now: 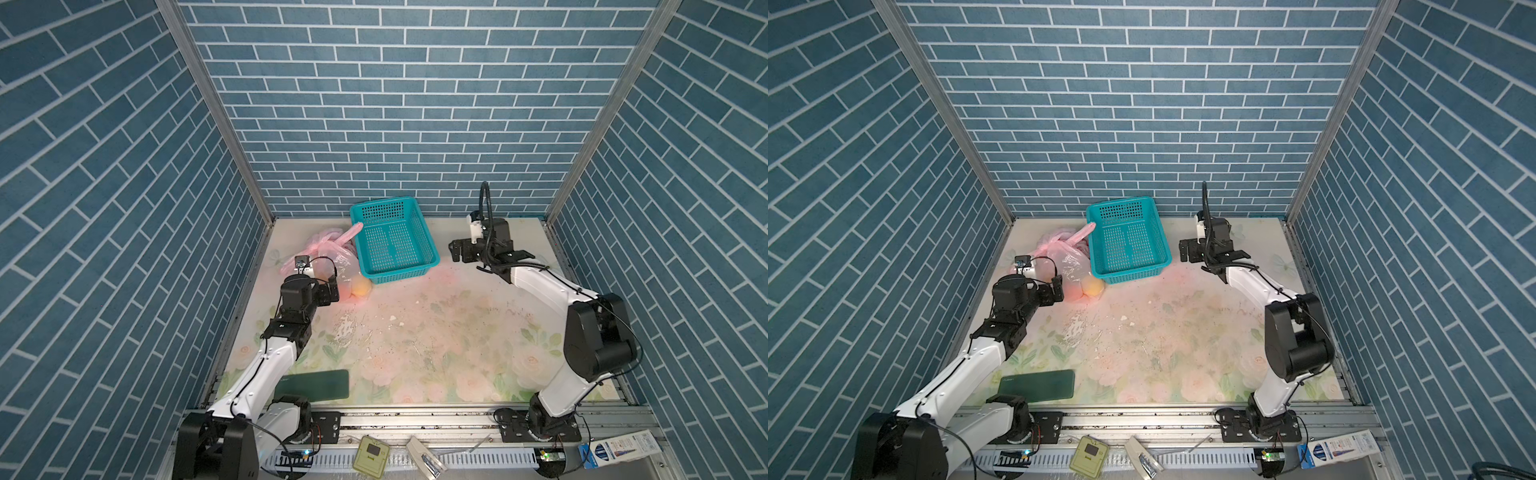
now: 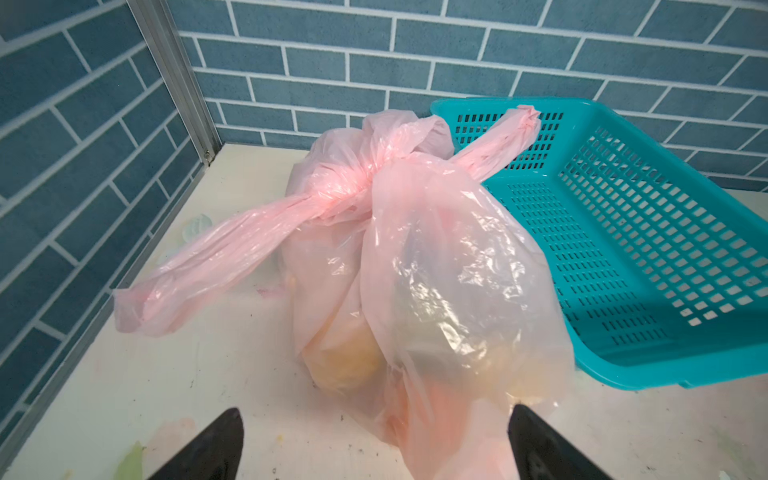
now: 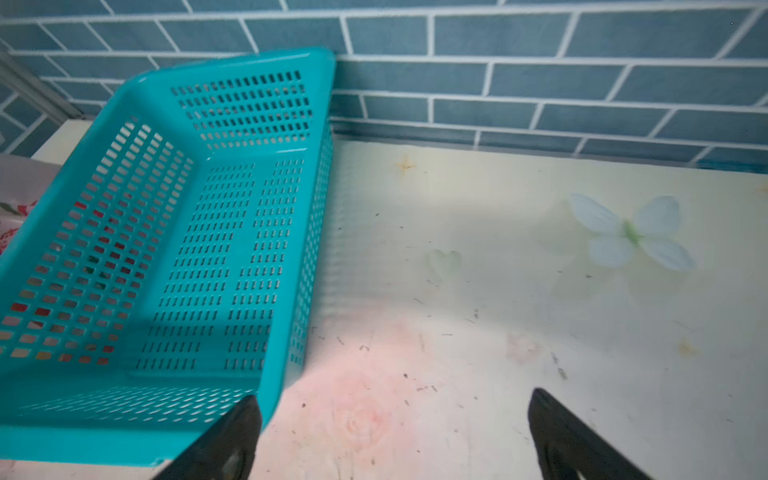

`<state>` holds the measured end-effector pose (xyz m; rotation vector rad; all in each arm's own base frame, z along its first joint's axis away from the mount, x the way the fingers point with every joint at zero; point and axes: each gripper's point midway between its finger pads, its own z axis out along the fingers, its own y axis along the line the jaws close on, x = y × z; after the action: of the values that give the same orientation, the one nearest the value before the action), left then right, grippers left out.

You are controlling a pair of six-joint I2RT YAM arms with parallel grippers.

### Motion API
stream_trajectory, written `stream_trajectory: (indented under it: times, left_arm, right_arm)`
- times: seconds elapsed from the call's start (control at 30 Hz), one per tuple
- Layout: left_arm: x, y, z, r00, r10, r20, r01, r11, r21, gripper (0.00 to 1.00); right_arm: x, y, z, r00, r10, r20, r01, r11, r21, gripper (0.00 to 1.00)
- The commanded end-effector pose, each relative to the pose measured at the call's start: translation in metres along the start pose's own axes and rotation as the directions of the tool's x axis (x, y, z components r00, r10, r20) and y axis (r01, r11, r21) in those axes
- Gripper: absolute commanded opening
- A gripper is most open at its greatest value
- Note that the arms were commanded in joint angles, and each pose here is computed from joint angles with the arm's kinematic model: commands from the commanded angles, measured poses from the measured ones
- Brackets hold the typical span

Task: Untie the knot of the plastic bag and take out the fruit

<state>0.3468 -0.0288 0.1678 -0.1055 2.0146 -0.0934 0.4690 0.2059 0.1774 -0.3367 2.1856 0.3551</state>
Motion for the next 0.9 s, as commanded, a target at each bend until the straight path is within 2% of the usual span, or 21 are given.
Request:
stream_trajectory:
  times: [0.0, 0.03, 0.13, 0.37, 0.53, 0.6, 0.87]
  left_arm:
    - [0.005, -0.015, -0.004, 0.999, -0.033, -0.039, 0.035, 0.999, 0.04, 1.0]
    - [0.005, -0.019, -0.004, 0.999, -0.03, -0.038, 0.032, 0.998, 0.05, 1.0]
    - [0.003, -0.028, -0.003, 0.999, -0.026, -0.039, 0.029, 0.997, 0.067, 1.0]
    - [0.004, -0.04, 0.002, 0.999, -0.019, -0.044, 0.023, 0.995, 0.096, 1.0]
    - [0.002, -0.041, 0.004, 0.999, -0.01, -0.04, 0.014, 0.996, 0.092, 1.0]
    - [0.002, -0.041, 0.004, 0.999, -0.009, -0.039, 0.012, 0.996, 0.09, 1.0]
    - [0.003, -0.04, 0.004, 0.999, -0.013, -0.038, 0.016, 0.996, 0.091, 1.0]
  right_arm:
    - [-0.016, 0.025, 0.016, 0.999, -0.002, -0.036, 0.0, 0.999, -0.045, 0.99]
    - [-0.018, 0.037, 0.024, 0.999, -0.011, -0.051, 0.007, 0.996, -0.089, 0.99]
    - [-0.019, 0.052, 0.046, 0.996, -0.031, -0.082, 0.022, 0.994, -0.11, 0.99]
    - [-0.013, 0.054, 0.091, 0.986, -0.013, -0.168, 0.007, 0.999, -0.034, 0.87]
    - [-0.002, 0.051, 0.109, 0.979, 0.022, -0.201, -0.025, 1.0, -0.012, 0.63]
    - [0.002, 0.05, 0.11, 0.977, 0.027, -0.21, -0.028, 1.0, -0.002, 0.57]
    - [0.013, 0.031, 0.092, 0.974, 0.017, -0.226, 0.0, 0.997, 0.076, 0.31]
